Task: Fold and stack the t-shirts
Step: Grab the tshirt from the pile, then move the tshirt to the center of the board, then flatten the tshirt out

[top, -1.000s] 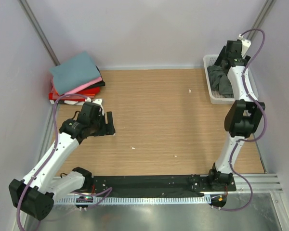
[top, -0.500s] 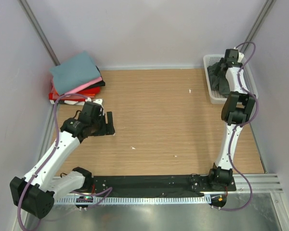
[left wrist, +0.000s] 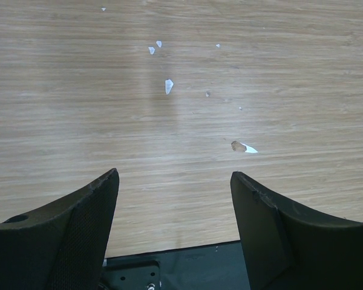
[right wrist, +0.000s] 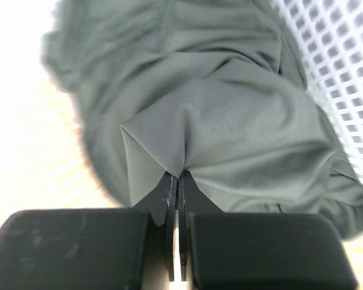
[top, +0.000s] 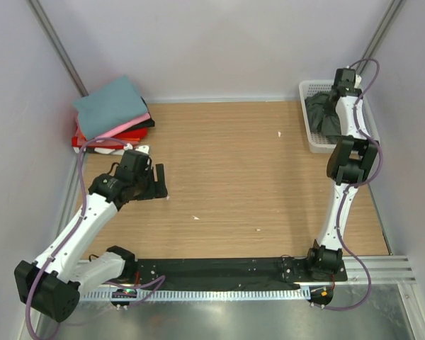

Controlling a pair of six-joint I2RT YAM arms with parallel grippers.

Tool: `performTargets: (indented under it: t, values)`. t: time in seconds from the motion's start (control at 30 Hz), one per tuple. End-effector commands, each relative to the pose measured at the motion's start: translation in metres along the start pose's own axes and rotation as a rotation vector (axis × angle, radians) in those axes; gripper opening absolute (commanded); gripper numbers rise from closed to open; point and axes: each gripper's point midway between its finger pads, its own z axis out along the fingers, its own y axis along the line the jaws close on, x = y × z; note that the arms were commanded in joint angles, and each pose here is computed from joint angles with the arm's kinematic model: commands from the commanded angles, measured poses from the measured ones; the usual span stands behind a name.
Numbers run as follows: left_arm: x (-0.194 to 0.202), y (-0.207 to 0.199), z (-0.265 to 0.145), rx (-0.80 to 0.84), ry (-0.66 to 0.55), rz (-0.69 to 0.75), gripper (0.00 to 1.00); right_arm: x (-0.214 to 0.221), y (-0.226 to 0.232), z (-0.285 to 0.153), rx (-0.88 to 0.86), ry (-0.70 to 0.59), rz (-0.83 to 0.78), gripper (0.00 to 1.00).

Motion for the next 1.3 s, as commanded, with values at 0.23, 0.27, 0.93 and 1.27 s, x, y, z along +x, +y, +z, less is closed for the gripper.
performTargets:
  t: [0.23, 0.27, 0.93, 1.27]
  values:
    - [-0.015, 0.005, -0.016, -0.021, -0.091, -0.011, 0.76, -0.132, 0.135, -0.435, -0.774, -0.640, -0.180, 0.01]
    - [-0.015, 0.005, -0.016, -0.022, -0.095, -0.013, 0.76, -0.140, 0.120, -0.456, -0.741, -0.690, -0.124, 0.01]
    - [-0.018, 0.007, -0.020, -0.025, -0.116, -0.015, 0.76, 0.153, -0.036, -0.262, -0.139, 0.003, 0.117, 1.00]
    - [-0.014, 0.007, -0.012, -0.047, -0.065, -0.020, 0.74, 0.184, -0.016, -0.281, -0.301, 0.077, 0.092, 1.00]
